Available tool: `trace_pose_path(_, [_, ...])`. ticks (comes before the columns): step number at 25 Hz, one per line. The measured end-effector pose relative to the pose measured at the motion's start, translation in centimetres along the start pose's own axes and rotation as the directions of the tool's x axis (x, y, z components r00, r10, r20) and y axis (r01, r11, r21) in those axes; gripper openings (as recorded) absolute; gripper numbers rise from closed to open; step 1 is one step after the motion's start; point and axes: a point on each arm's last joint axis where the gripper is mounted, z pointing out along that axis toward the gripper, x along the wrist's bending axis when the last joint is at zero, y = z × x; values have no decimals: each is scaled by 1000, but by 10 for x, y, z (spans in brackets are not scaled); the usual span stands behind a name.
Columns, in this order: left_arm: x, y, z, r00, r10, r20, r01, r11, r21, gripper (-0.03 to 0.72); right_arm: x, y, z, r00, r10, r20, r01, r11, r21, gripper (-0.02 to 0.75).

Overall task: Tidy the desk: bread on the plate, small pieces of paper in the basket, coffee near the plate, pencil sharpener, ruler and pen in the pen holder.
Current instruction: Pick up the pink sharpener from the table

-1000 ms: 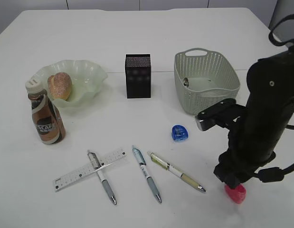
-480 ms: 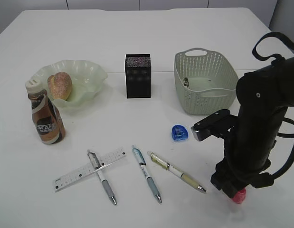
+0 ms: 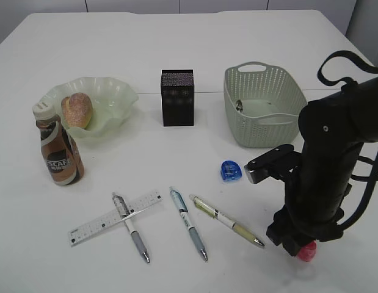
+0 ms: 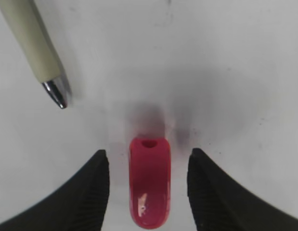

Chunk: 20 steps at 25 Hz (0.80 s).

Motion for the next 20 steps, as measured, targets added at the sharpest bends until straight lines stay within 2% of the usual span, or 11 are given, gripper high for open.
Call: trace_pose_path(20, [0,0,0,1000,1,-4,-1,1000,0,506,0,-1,12,1000,-2,-5,2,998,67,414])
